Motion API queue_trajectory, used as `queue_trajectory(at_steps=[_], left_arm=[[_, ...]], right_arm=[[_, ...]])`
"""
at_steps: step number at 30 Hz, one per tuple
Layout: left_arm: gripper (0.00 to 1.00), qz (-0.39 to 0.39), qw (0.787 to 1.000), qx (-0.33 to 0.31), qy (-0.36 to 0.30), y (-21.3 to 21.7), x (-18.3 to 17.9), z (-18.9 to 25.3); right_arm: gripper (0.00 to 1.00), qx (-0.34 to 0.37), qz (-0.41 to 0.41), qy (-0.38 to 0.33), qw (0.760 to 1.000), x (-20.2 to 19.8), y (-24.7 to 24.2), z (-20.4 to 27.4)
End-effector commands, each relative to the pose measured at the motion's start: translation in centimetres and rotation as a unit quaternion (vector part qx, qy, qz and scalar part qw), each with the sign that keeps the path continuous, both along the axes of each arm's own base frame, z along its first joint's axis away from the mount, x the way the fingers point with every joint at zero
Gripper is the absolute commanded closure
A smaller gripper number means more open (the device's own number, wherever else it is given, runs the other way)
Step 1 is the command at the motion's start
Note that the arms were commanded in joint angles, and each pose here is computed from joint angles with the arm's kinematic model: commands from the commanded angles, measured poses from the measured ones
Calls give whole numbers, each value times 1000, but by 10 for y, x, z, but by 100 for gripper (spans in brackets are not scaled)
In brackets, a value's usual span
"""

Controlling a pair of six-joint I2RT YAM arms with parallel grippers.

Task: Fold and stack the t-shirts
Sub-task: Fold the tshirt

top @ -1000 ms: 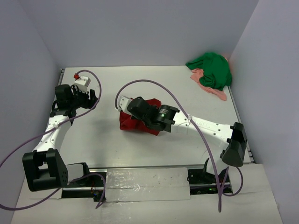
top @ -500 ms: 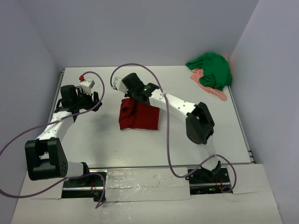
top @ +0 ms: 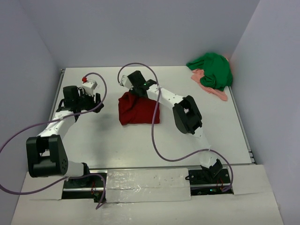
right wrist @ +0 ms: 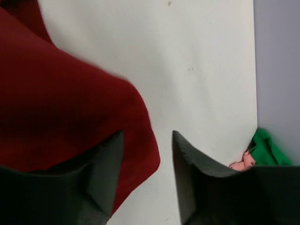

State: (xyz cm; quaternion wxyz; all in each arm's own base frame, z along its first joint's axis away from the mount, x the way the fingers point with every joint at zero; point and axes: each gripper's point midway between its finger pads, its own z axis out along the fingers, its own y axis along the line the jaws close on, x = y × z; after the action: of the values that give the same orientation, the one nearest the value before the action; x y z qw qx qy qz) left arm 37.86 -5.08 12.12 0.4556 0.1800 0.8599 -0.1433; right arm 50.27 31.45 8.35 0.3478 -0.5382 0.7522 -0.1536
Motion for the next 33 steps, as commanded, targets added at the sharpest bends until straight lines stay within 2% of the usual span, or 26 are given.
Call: queue_trajectory(at_steps=[1,7,11,17,21,26,29,31,33], left_arm=[[30,-30,999,-5,-27,-13,10,20],[30,-34,999,-2,-21,-18,5,14],[30,-33,999,1,-24,-18,4,15],[30,-36,999,-1,-27,-19,3,17],[30,-88,995,-33,15,-39,-12,3],[30,-194,977,-43,78,-90,-52,-26],[31,-238,962,-60,117,-112,-69,-39],[31,-246,959,-69,120,-119,-70,-37],[31,-254,957,-74,118,-127,-67,-34]], right_arm=[[42,42,-24,-27,998,10,-1,18],[41,133,-13,-37,990,-15,15,51],[41,155,1,-22,988,-45,27,73],[41,177,61,24,982,-116,45,98],[41,166,84,60,981,-157,50,102],[41,143,35,61,987,-155,25,84],[42,130,7,92,987,-156,10,66],[44,121,-18,88,989,-149,-2,59],[50,119,-43,92,988,-142,-15,50]])
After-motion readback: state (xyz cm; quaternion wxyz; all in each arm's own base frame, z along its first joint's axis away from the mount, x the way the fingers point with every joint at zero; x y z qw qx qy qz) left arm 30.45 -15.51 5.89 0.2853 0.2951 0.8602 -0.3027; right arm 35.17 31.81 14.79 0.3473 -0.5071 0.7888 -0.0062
